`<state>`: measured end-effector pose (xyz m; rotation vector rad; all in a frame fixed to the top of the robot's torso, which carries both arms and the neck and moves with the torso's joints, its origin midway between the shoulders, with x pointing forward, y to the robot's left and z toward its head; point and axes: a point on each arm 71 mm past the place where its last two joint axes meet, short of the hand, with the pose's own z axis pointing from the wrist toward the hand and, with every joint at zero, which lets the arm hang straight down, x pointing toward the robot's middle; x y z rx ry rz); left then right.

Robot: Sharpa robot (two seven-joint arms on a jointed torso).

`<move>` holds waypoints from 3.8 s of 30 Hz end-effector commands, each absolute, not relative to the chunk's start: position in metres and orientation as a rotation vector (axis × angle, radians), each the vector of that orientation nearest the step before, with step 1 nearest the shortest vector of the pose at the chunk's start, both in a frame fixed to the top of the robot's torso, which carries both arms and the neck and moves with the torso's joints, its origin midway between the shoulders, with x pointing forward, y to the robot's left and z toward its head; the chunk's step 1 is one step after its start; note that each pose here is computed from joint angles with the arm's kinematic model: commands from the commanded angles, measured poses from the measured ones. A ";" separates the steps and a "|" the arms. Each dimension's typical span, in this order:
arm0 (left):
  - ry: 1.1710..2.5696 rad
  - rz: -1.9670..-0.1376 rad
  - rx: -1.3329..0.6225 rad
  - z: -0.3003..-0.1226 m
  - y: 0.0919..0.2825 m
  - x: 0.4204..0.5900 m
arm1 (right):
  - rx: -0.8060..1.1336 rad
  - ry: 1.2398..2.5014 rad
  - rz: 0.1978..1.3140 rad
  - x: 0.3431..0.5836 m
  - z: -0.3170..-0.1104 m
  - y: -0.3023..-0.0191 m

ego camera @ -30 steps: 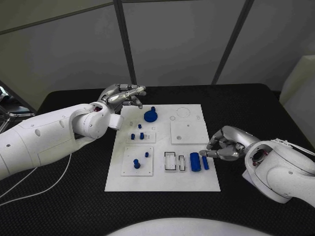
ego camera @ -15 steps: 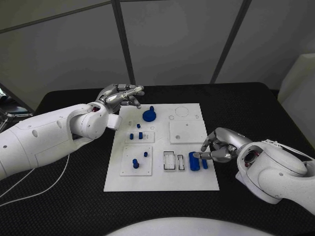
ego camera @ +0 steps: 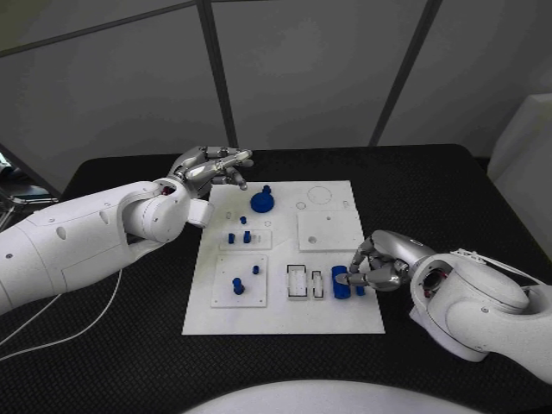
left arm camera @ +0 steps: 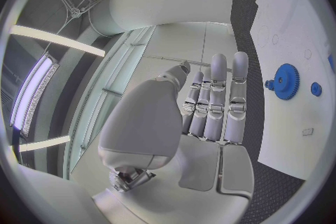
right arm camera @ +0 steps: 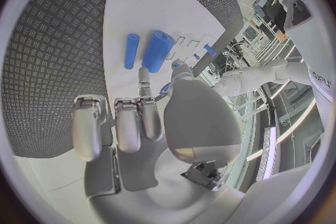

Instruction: Assemble the parts on the task board

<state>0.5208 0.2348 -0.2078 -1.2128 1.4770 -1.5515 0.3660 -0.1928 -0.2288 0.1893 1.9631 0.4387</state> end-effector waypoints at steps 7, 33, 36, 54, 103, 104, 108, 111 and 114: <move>1.486 -1.565 -1.206 -0.207 0.234 0.520 | 0.127 1.980 0.424 0.366 -0.233 -0.187; 1.521 -1.587 -1.205 -0.207 0.232 0.518 | 0.154 2.046 0.402 0.370 -0.263 -0.181; 1.522 -1.588 -1.205 -0.207 0.232 0.518 | 0.156 2.032 0.403 0.370 -0.262 -0.182; 1.533 -1.595 -1.206 -0.209 0.229 0.518 | 0.331 1.849 0.583 0.355 -0.235 -0.173; 1.549 -1.607 -1.204 -0.209 0.225 0.517 | 0.281 1.956 0.639 0.366 -0.250 -0.125; 1.549 -1.607 -1.204 -0.209 0.225 0.517 | 0.280 1.956 0.639 0.366 -0.250 -0.125; 1.550 -1.606 -1.205 -0.209 0.226 0.516 | 0.282 1.954 0.633 0.366 -0.251 -0.126; 1.550 -1.605 -1.205 -0.209 0.226 0.516 | 0.281 1.946 0.631 0.367 -0.250 -0.127; 1.551 -1.604 -1.206 -0.209 0.226 0.516 | 0.276 1.940 0.631 0.366 -0.250 -0.128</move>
